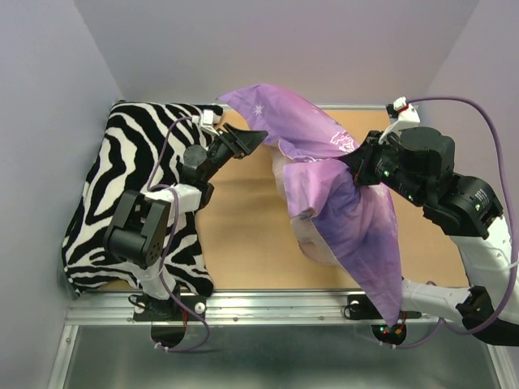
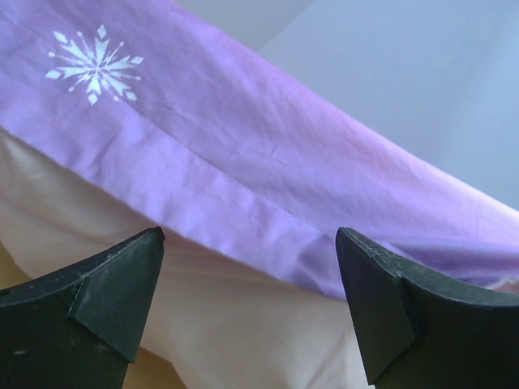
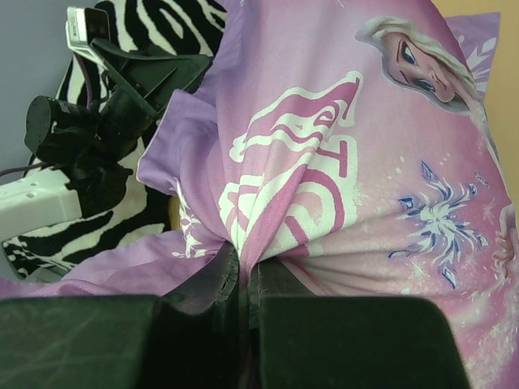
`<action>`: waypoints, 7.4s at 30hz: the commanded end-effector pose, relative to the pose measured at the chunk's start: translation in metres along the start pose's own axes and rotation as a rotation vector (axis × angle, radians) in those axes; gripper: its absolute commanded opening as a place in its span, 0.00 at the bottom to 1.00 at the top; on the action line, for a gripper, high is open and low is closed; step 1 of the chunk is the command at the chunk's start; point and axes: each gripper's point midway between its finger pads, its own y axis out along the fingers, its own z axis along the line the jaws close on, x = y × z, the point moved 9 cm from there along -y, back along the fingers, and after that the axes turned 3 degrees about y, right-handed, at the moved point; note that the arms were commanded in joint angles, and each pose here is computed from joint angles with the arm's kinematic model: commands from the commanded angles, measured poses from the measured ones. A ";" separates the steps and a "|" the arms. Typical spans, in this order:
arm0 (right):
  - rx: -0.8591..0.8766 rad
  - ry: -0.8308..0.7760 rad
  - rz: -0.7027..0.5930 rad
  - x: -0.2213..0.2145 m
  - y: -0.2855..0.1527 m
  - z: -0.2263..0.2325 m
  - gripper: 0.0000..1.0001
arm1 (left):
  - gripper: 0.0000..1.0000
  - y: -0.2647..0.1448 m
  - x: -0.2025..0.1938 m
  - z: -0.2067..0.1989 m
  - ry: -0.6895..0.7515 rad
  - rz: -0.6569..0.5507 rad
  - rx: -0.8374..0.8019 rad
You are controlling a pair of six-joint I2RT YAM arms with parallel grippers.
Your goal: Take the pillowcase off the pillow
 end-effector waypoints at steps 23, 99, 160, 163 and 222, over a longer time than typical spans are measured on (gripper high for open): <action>-0.290 0.155 -0.416 0.040 -0.003 -0.022 0.01 | 0.00 -0.064 0.085 -0.193 0.483 -0.140 0.286; -0.193 0.200 0.125 -0.090 0.112 -0.093 0.80 | 0.00 0.046 -0.076 -0.109 0.847 0.287 0.665; -0.534 0.106 0.108 -0.104 0.123 -0.093 0.79 | 0.00 0.069 -0.048 -0.032 0.531 0.236 0.765; -0.604 0.092 0.115 -0.119 0.118 -0.106 0.79 | 0.00 0.069 -0.044 -0.032 0.543 0.230 0.788; 0.101 0.324 -0.028 -0.207 0.102 -0.112 0.01 | 0.83 0.059 -0.169 -0.099 0.844 0.668 0.672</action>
